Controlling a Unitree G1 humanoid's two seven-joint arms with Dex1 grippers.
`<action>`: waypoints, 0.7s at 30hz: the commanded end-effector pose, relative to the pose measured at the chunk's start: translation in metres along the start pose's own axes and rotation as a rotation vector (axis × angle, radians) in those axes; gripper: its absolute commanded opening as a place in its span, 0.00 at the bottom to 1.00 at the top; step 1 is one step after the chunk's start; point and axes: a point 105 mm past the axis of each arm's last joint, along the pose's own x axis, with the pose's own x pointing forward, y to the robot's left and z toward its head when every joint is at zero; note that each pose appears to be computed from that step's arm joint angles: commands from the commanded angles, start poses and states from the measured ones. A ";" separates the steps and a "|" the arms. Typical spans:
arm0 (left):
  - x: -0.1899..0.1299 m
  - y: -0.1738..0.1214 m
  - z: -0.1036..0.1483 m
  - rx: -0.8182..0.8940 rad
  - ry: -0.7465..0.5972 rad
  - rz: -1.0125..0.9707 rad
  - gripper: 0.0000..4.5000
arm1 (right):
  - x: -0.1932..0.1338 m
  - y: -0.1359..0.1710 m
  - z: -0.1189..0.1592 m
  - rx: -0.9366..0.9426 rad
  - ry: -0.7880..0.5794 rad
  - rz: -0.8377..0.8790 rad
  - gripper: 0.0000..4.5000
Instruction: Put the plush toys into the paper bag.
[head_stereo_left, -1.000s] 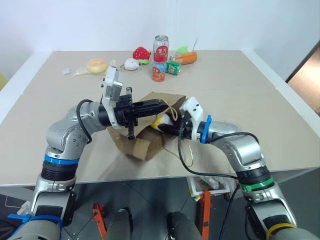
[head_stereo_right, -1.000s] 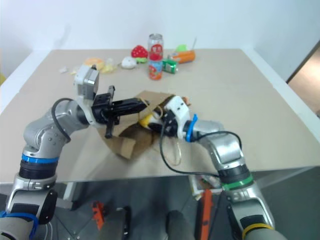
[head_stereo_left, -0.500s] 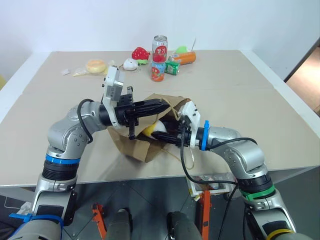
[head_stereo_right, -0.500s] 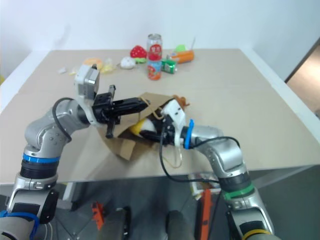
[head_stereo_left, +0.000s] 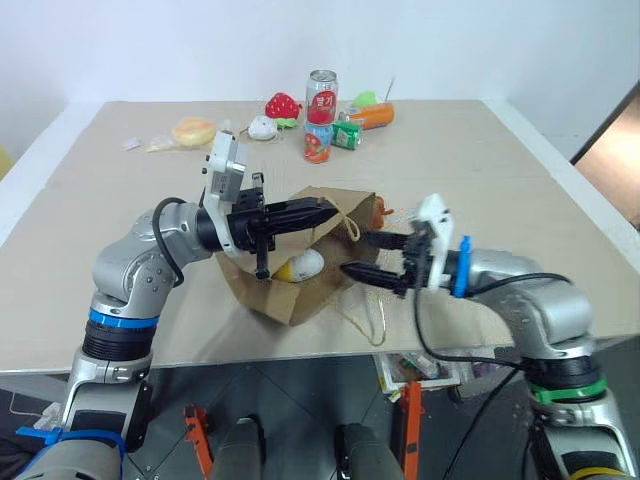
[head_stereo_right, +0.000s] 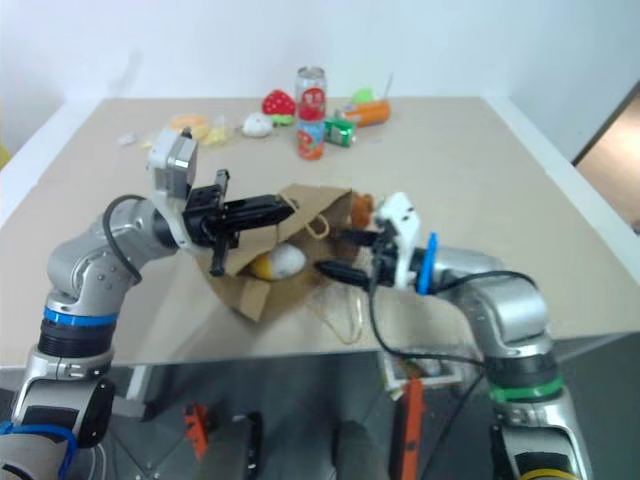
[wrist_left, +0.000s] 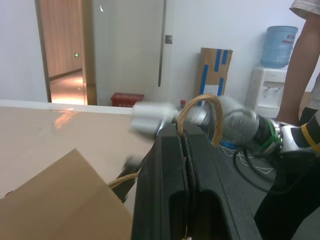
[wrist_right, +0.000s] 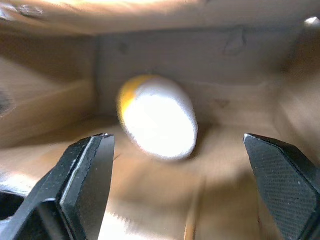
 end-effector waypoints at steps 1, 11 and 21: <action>0.001 -0.003 0.009 0.054 -0.009 -0.020 0.00 | -0.046 -0.005 0.035 -0.071 -0.124 -0.038 0.99; 0.001 -0.004 0.009 0.057 -0.003 -0.026 0.00 | -0.020 -0.121 0.018 -0.164 0.033 -0.622 0.99; 0.001 -0.005 0.009 0.059 -0.006 -0.021 0.00 | 0.029 -0.129 0.024 -0.073 -0.034 -0.645 0.99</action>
